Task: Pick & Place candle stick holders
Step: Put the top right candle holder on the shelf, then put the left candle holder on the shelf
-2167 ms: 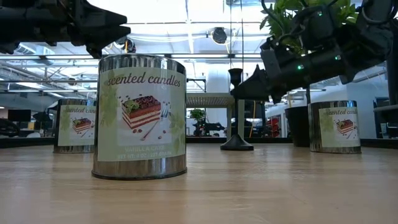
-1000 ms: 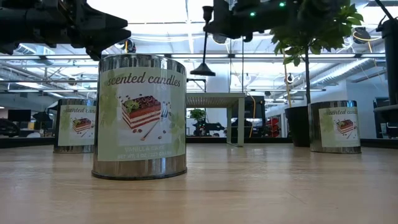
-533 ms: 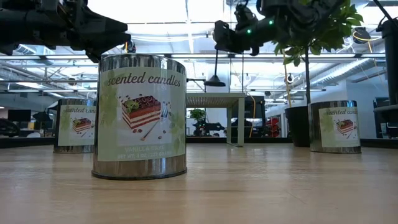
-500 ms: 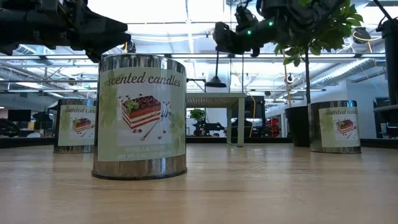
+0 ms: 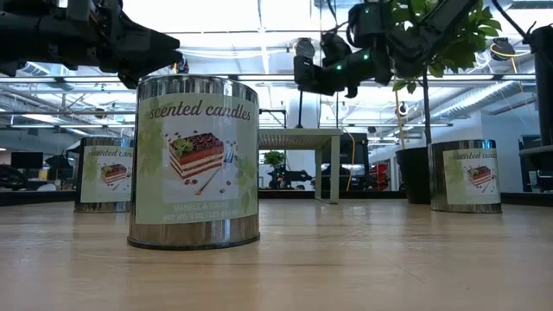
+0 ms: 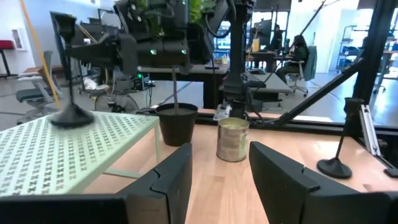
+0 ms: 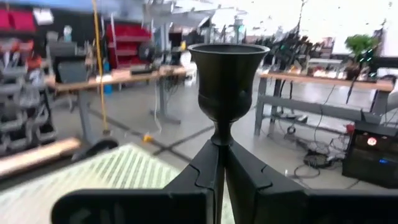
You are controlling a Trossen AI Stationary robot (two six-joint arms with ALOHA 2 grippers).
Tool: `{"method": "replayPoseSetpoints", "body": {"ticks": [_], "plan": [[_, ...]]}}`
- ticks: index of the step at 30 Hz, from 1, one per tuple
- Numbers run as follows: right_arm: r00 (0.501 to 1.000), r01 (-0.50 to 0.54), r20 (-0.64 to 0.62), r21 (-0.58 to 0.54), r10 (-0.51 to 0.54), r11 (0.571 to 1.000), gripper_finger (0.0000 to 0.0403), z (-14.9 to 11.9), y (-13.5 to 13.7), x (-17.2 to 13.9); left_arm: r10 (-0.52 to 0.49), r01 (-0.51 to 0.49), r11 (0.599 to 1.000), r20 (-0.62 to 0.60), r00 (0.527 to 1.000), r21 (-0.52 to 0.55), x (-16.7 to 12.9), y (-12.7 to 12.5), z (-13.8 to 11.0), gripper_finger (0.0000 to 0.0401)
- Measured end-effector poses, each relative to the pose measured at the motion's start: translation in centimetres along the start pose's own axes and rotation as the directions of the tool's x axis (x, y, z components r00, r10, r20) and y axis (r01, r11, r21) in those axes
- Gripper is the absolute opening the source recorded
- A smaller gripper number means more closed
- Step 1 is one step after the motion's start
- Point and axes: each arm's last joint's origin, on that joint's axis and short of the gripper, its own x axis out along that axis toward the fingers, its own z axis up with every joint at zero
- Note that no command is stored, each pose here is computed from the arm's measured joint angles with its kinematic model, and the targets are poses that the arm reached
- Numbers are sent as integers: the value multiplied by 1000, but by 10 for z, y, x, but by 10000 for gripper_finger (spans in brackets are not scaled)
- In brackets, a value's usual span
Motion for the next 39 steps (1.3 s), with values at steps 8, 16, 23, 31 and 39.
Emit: {"method": "replayPoseSetpoints", "body": {"ticks": [8, 16, 23, 31, 39], "plan": [[999, 42, -10, 45, -41, 998, 9, -19, -11, 14, -10, 10, 1000, -5, 1000, 0, 0, 0, 0, 163], [999, 43, -30, 10, -43, 999, 42, -25, -11, 13, -10, 10, 1000, -28, 1000, 8, 0, 0, -3, 163], [999, 38, -18, 21, -38, 999, 95, -22, -9, 13, -12, 14, 1000, -63, 998, 24, 0, 0, -6, 163], [1000, 24, -11, -16, -24, 1000, 150, -22, -5, 11, -73, 74, 997, -70, 995, 11, -1, -3, -7, 163], [996, -30, -87, -111, 20, 993, 194, -29, 10, 4, -149, 148, 989, -71, 986, -17, -4, -13, -7, 163]]}}
